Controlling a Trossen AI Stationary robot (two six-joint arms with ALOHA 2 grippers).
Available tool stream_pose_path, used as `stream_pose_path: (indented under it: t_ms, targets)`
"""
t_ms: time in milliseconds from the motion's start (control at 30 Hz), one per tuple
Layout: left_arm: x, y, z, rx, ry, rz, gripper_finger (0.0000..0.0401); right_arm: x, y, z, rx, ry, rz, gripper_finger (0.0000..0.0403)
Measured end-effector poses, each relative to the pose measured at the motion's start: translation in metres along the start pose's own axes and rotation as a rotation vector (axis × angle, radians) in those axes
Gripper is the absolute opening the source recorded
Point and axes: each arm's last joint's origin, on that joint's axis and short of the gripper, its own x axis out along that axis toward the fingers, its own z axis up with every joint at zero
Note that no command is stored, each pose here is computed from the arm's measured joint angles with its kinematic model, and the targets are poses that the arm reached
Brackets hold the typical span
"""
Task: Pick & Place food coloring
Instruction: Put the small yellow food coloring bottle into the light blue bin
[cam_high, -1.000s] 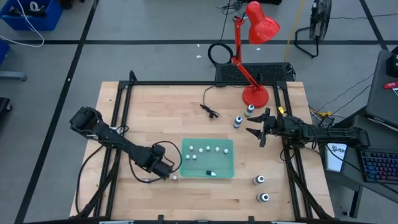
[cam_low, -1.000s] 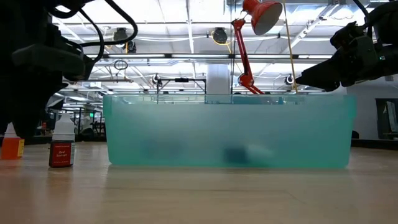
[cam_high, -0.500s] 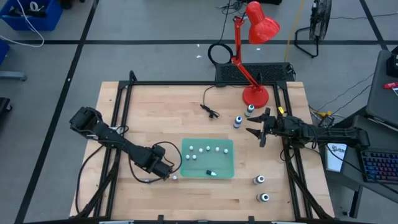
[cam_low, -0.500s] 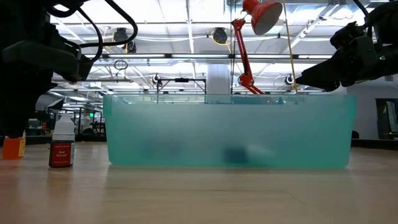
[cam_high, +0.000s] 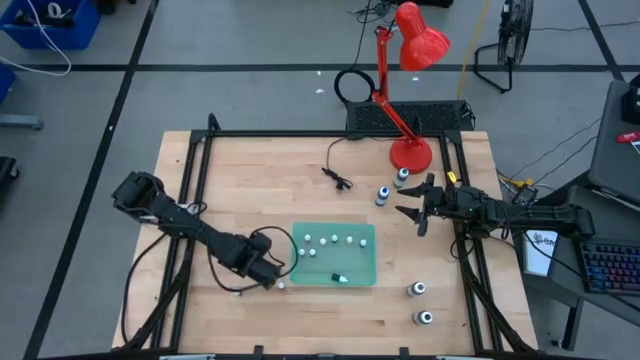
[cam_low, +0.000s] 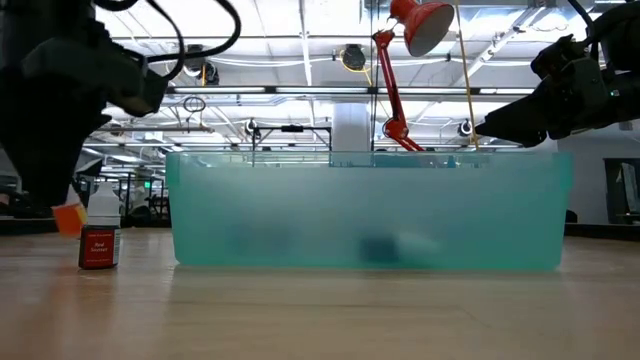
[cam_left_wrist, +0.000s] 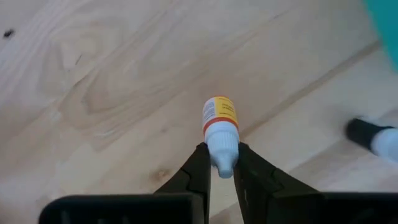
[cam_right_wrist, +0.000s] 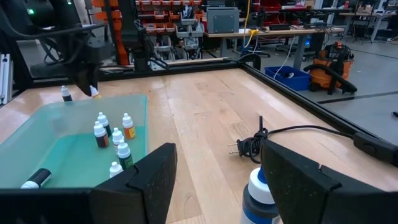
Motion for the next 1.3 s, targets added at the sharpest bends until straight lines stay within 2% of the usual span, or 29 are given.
stream_pose_path:
  t_ms: [200,333,567,733,900,1067,1300]
  targets:
    - [-0.009,-0.004,0.006,0.035,-0.003,-0.018,0.0049,0.000,0.000,0.000,0.000,0.000,0.000,0.0222]
    - [-0.029,-0.009,0.016,0.063,0.010,-0.011,0.0049,0.000,0.000,0.000,0.000,0.000,0.000,0.0222]
    - [-0.077,-0.017,0.048,0.133,-0.019,-0.079,0.0049,0.000,0.000,0.000,0.000,0.000,0.000,0.0222]
    - [-0.094,-0.018,0.071,0.184,-0.067,-0.134,0.0049,0.000,0.000,0.000,0.000,0.000,0.000,0.0222]
    - [-0.088,-0.030,0.088,0.250,-0.038,-0.135,0.0049,0.000,0.000,0.000,0.000,0.000,0.000,0.0222]
    - [-0.066,-0.057,0.099,0.372,0.054,-0.128,0.0049,0.000,0.000,0.000,0.000,0.000,0.000,0.0222]
    - [-0.052,-0.089,0.110,0.499,0.086,-0.117,0.0049,0.000,0.000,0.000,0.000,0.000,0.000,0.0222]
